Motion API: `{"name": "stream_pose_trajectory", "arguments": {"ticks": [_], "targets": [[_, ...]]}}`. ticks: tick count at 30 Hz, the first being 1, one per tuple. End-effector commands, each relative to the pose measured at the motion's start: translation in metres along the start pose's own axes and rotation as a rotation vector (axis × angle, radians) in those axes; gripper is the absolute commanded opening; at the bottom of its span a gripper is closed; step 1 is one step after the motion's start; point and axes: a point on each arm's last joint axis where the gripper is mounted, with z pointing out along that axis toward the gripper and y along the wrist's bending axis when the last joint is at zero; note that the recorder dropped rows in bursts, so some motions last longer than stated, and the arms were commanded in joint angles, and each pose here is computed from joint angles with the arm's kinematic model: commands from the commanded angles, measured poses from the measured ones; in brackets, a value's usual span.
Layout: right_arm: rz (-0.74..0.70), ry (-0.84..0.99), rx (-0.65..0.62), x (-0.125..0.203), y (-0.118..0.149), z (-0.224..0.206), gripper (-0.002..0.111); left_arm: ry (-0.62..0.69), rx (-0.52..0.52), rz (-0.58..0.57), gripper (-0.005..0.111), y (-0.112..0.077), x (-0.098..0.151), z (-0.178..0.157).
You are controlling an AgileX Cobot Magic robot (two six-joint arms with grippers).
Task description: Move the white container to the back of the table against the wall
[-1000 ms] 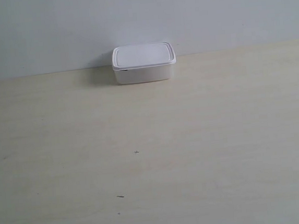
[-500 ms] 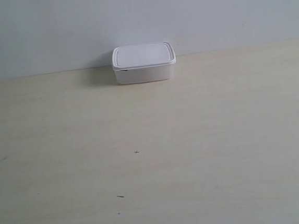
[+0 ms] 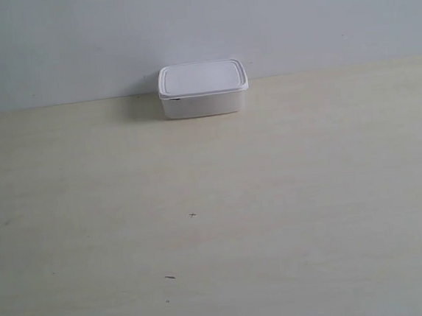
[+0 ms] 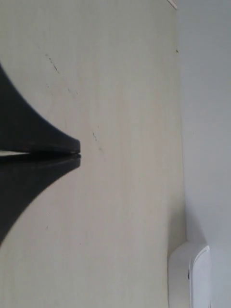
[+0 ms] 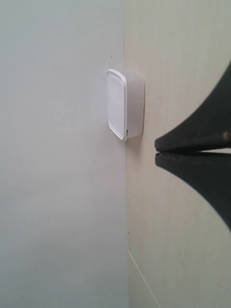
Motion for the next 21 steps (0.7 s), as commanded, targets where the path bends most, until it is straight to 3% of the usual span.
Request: {"name": "stream_pose_trajectory", "arguments": {"ticks": [1, 4, 21], "targets": [[-0.007, 0.002, 0.003, 0.0017, -0.0006, -0.0001, 0.0, -0.011, -0.042, -0.07, 0.0, 0.0028, -0.0006, -0.0005], [-0.007, 0.002, 0.003, 0.0017, -0.0006, -0.0001, 0.0, -0.012, -0.059, -0.113, 0.0, 0.004, -0.0006, -0.0005], [-0.007, 0.002, 0.003, 0.0017, -0.0006, -0.0001, 0.0, -0.02, -0.062, -0.104, 0.0, 0.0043, -0.0013, -0.0006]]}}
